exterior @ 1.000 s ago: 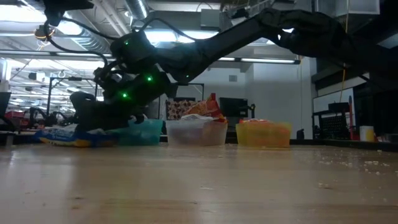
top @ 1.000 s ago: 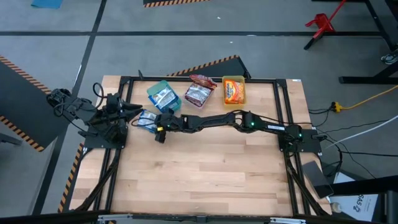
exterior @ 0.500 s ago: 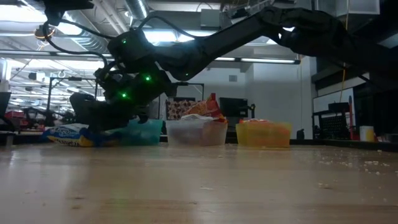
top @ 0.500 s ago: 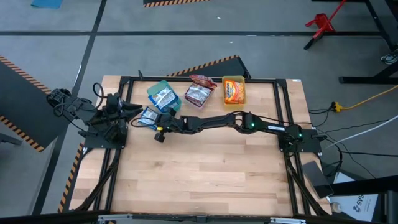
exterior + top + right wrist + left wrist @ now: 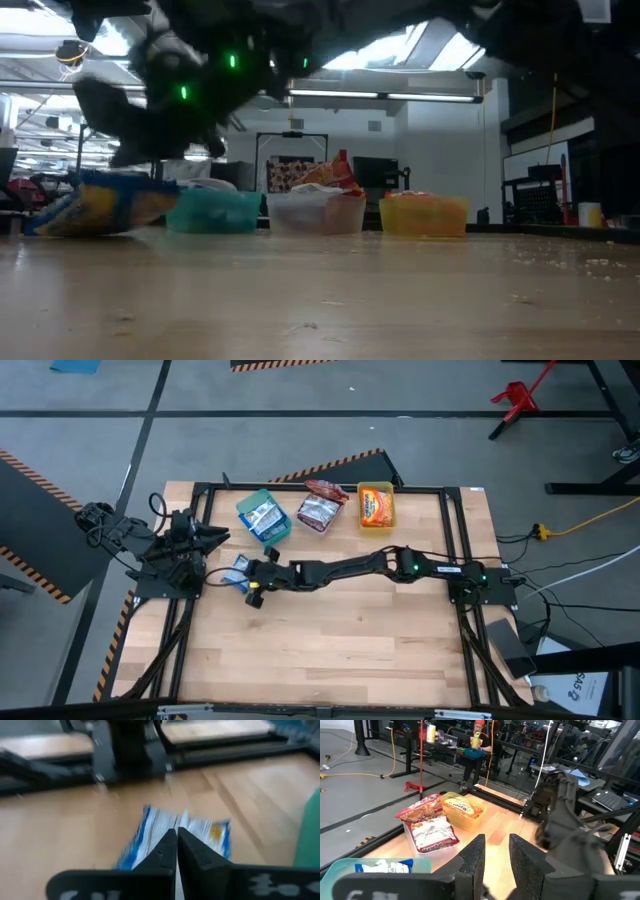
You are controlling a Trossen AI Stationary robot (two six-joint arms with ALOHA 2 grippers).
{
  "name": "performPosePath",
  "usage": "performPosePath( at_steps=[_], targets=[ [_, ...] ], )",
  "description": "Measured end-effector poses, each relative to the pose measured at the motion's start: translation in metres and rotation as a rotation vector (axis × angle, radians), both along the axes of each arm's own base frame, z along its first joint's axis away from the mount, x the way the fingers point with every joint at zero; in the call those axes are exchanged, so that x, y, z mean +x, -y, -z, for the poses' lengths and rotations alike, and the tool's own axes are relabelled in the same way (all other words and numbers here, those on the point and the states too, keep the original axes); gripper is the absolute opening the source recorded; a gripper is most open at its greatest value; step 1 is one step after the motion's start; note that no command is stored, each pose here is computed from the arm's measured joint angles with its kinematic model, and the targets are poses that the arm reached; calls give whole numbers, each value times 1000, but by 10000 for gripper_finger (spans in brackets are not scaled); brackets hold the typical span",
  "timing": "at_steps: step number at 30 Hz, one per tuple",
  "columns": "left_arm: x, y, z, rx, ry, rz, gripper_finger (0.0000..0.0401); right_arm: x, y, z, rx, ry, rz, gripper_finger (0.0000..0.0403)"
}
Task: Sort Maruchan noodles
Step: Put the blue noodle pack into the blue bin
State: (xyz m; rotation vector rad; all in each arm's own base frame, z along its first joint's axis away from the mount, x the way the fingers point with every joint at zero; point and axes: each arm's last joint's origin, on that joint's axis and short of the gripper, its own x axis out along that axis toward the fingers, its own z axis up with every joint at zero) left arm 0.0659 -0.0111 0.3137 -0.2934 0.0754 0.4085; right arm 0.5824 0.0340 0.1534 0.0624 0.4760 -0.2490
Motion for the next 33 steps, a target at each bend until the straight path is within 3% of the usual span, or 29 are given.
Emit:
performPosePath(
  at_steps=[8,11,14,23,26,33],
  targets=[
    [0,0,0,-24,10,-3,82,-11,-28,-34,-60,1,35,1],
    [0,0,0,-24,10,-2,82,-16,-32,-37,-24,-45,9,8],
    [0,0,0,-26,9,6,82,-17,-37,-29,31,-82,-23,41],
    [0,0,1,-29,3,11,82,-10,-36,26,-37,-134,93,214],
    [0,0,3,-32,-10,9,82,-9,-35,38,-56,-132,161,236],
    [-1,0,5,-30,-29,6,82,-10,-34,39,-85,-136,198,240]
  ],
)
